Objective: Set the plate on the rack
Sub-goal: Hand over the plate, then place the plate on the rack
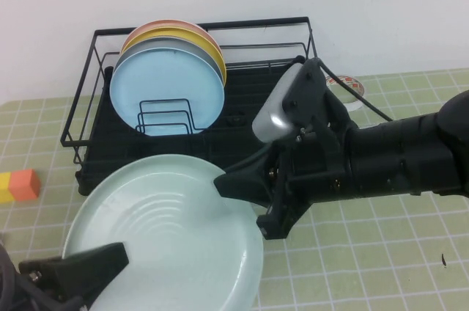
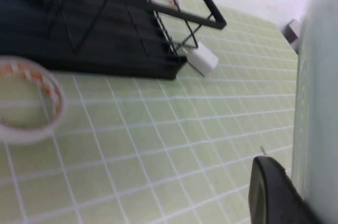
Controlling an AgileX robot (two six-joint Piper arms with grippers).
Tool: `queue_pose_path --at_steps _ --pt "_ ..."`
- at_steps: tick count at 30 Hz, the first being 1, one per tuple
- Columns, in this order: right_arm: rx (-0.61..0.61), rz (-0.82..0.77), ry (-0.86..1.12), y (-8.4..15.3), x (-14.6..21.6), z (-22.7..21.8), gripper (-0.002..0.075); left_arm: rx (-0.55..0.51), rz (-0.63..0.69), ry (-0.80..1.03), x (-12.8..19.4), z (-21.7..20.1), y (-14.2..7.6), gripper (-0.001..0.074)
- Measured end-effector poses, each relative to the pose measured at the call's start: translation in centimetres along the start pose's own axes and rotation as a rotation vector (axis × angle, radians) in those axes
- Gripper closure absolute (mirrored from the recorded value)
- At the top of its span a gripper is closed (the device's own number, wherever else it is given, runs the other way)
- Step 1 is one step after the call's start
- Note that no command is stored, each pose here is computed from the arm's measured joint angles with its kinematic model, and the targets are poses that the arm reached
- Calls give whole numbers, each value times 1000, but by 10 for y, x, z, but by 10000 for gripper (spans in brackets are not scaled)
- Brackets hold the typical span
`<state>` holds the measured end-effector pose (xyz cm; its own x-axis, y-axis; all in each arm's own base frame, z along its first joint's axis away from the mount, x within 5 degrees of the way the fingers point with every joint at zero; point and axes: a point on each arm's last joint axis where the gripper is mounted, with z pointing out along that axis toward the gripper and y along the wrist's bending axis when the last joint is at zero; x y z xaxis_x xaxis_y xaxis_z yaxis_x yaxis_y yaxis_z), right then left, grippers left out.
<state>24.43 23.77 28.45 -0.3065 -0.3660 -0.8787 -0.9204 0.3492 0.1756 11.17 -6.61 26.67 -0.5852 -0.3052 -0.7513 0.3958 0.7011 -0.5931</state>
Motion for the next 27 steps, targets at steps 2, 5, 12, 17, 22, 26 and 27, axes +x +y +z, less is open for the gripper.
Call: queue_pose_path --at_steps 2,5,12,17,22,26,27 --pt "0 -53 2 0 1 0 713 2 52 -1 0 1 0 622" --pt "-3 -79 4 0 1 0 704 4 126 -7 -1 1 0 622" --pt "-30 -108 -6 6 -3 -6 474 20 454 3 0 1 -1 622" --pt "-9 -189 -73 22 -22 -34 316 35 608 -30 -2 0 -4 622" --pt "50 -329 -159 50 -44 -84 298 20 758 -95 -8 0 -5 622" --pt "113 -417 -160 74 -49 -128 382 -60 883 -180 -27 -3 -9 622" --pt "131 -427 -137 78 -47 -136 430 -79 917 -206 -34 -5 -11 622"
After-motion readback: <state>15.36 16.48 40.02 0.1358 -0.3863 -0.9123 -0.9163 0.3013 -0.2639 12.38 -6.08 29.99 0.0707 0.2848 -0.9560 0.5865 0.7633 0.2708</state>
